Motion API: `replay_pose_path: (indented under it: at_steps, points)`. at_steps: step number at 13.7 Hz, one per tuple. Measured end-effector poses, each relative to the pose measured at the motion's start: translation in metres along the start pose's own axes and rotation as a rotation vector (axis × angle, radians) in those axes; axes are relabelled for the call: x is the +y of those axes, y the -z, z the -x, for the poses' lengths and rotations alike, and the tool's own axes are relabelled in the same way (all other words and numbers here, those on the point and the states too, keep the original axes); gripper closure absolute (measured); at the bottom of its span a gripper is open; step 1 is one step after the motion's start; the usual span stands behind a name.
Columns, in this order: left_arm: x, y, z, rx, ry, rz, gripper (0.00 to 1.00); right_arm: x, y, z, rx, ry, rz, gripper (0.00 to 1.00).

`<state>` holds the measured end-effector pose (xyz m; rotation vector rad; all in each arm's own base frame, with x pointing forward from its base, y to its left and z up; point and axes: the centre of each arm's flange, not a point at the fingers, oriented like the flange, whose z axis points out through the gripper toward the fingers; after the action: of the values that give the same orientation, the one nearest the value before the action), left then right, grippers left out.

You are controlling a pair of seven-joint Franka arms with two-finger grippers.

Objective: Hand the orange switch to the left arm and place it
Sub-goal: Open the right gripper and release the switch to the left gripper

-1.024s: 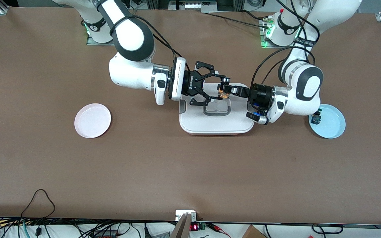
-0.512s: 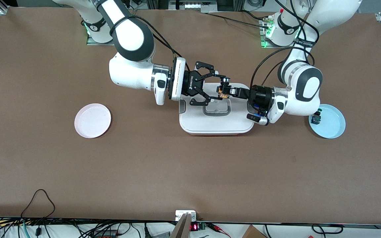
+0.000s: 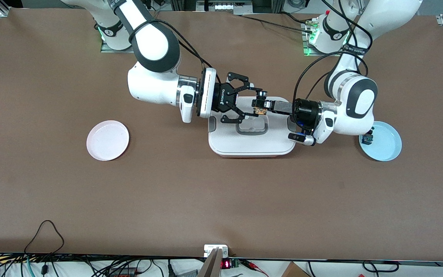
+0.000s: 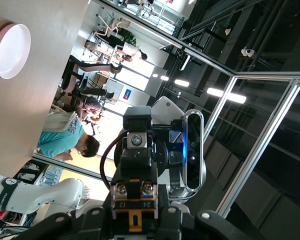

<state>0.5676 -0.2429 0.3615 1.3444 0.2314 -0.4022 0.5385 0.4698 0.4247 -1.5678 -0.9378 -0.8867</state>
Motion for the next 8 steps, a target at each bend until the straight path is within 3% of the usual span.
replay_pose_path:
  at_steps: [2, 3, 5, 8]
  points:
    - [0.000, 0.000, 0.000, 0.000, 0.000, 0.000, 0.67, 0.000, 0.000, 0.000, 0.000, 0.000, 0.000, 0.29]
    - [-0.001, -0.001, 0.000, -0.003, 0.001, 0.000, 0.67, 0.000, 0.000, 0.000, 0.001, -0.003, 0.000, 0.23]
    - [-0.004, -0.002, 0.001, -0.006, 0.007, -0.001, 0.67, 0.008, 0.009, -0.006, -0.007, -0.011, 0.008, 0.02]
    - [-0.005, -0.002, 0.002, -0.013, 0.010, 0.002, 0.67, 0.038, 0.056, -0.037, -0.111, -0.005, -0.041, 0.00]
